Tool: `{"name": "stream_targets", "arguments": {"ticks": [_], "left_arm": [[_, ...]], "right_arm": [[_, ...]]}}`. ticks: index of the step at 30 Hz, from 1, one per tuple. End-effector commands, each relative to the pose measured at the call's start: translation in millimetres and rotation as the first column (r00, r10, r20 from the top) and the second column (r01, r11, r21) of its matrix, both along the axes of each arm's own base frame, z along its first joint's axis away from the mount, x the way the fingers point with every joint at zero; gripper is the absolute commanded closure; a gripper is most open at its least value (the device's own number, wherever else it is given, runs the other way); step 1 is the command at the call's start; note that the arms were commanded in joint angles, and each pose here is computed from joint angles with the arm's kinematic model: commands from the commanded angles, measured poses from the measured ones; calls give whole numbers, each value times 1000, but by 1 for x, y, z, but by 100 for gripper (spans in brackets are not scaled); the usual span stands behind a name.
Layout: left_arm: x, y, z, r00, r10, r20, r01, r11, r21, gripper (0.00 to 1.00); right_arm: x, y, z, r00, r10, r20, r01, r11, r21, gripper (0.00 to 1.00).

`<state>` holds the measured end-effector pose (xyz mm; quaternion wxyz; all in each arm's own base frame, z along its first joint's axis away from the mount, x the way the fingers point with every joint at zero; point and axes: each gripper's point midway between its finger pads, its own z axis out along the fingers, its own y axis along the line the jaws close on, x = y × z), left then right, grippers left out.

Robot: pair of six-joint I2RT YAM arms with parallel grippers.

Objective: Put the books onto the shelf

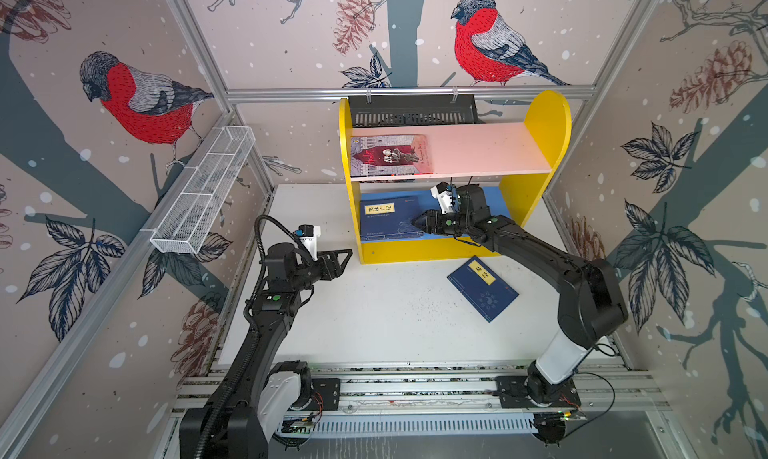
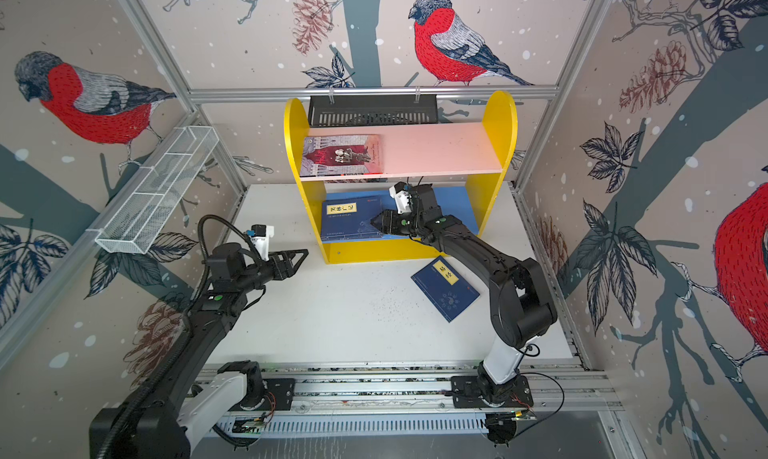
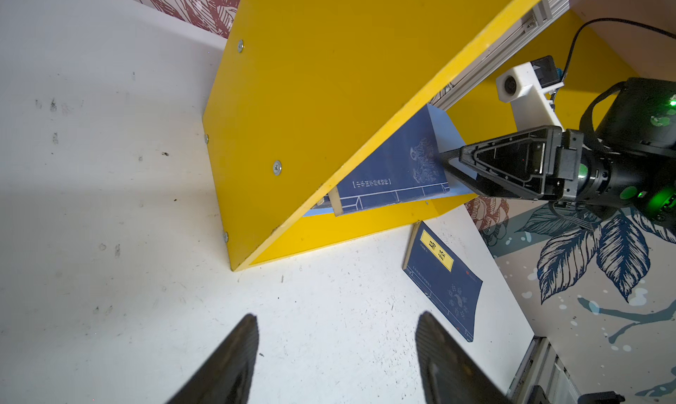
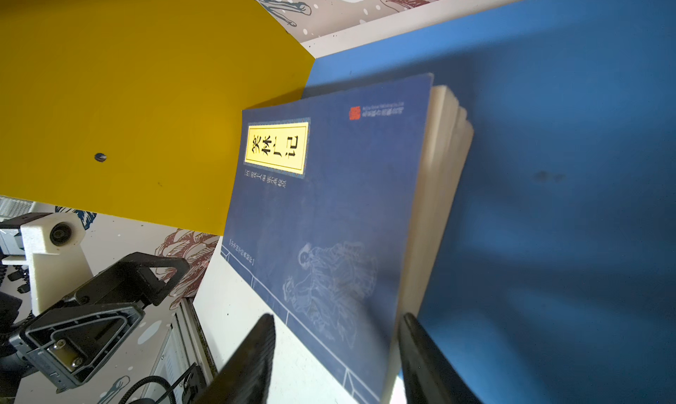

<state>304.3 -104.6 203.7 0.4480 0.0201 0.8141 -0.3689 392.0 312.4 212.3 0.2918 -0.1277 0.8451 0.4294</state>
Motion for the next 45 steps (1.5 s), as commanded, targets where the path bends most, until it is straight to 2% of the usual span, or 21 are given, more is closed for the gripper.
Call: {"name": "stream_targets", "arguments": {"ticks": [1, 6, 11, 16, 19, 23, 27, 31, 37, 45], "left_arm": [[2, 3, -2, 1000, 7, 12, -8, 1000, 26, 31], [6, 5, -2, 999, 13, 30, -15, 998, 61, 32], [17, 4, 5, 994, -39, 103, 18, 980, 200, 33], [21, -3, -1, 983, -90, 160, 41, 958, 284, 33], [18, -11, -9, 970, -146, 196, 76, 941, 329, 34], [18, -9, -14, 956, -154, 248, 53, 927, 372, 34], [17, -18, -10, 931, -211, 299, 71, 905, 419, 33], [24, -20, -3, 923, -188, 335, 32, 907, 421, 33], [38, -14, -3, 922, -131, 364, -46, 897, 439, 34], [43, -17, -7, 907, -149, 394, -52, 888, 457, 35]], "right_arm": [[1, 5, 6, 1000, 10, 12, -10, 1000, 14, 45], [2, 5, 7, 1000, 9, 14, -9, 1000, 14, 45], [2, 5, 13, 1000, 11, 21, -11, 1000, 20, 42], [4, -4, 9, 999, -28, 25, 28, 1000, -11, 42], [0, -10, 7, 999, -47, 23, 48, 999, -23, 42], [-12, -20, 2, 997, -67, 31, 68, 996, -51, 43], [-21, -36, -9, 993, -115, 33, 118, 987, -104, 45], [-30, -47, -19, 987, -158, 34, 161, 975, -152, 49], [-37, -46, -12, 982, -183, 50, 187, 977, -98, 53], [-32, -38, -10, 981, -188, 51, 190, 980, -56, 59]]}}
